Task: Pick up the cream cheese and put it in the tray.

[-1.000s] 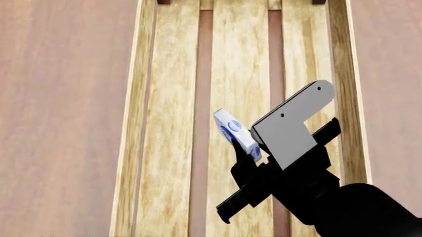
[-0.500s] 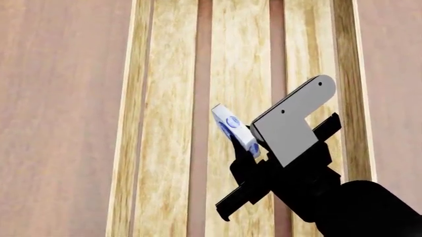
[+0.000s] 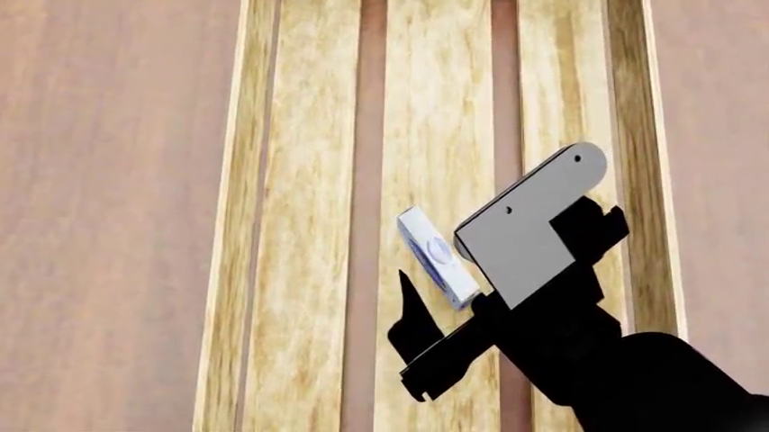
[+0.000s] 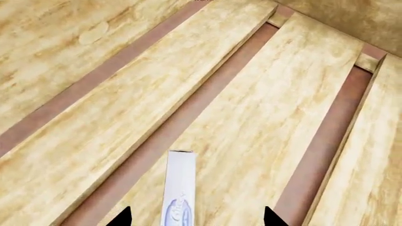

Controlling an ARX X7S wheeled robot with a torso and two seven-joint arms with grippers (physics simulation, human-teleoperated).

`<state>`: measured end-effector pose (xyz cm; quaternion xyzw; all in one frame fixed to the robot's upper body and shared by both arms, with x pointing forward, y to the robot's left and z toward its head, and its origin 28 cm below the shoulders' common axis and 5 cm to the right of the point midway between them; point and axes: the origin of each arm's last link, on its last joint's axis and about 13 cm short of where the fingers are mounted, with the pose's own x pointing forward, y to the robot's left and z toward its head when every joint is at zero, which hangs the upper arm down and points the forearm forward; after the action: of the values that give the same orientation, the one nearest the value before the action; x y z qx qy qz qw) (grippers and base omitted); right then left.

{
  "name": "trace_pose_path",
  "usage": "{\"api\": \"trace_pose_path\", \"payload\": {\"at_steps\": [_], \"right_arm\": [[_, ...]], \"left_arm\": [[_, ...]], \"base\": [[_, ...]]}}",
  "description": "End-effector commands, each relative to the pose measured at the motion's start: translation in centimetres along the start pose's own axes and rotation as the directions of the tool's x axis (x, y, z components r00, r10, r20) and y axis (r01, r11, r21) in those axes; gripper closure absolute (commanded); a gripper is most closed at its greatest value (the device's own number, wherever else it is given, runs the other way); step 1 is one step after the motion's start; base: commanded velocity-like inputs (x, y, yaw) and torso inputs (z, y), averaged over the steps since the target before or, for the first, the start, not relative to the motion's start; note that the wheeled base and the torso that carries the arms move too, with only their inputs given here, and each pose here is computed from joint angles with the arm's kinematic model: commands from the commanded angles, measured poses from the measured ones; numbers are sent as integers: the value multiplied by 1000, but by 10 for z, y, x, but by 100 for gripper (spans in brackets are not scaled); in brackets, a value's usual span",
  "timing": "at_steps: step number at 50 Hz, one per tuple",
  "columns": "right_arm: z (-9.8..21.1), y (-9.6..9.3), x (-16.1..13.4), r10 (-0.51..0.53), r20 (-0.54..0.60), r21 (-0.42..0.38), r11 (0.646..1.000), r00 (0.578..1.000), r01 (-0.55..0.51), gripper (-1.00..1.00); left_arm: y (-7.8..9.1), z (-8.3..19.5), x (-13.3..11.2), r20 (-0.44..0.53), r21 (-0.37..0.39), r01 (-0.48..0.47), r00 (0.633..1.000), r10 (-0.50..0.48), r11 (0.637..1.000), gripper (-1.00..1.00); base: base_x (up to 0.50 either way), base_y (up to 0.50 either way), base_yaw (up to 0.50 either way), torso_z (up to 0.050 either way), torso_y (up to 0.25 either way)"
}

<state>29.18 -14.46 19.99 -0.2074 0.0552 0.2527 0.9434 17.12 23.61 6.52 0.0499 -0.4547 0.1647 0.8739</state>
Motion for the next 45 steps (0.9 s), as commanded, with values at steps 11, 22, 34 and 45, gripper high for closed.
{"api": "trace_pose_path", "payload": {"at_steps": [11,22,34,45], "right_arm": [[15,6,-26,-14,44,-83,996,999,18,-100],[31,16,-50,2,100,-165,986,995,15,-100],[37,19,-83,-25,156,-220,974,987,59,-100],[33,16,-105,-90,237,-192,972,967,137,-100]], "left_arm": [[0,-1,0,1,1,2,1000,-2,1000,-100],[0,-1,-1,-1,1,4,1000,-4,1000,-100],[0,-1,-1,-1,3,5,1000,-5,1000,-100],[4,1,1,1,11,-9,1000,9,1000,-100]], "base": [[0,0,0,0,0],[0,0,0,0,0],[0,0,0,0,0],[0,0,0,0,0]]}}
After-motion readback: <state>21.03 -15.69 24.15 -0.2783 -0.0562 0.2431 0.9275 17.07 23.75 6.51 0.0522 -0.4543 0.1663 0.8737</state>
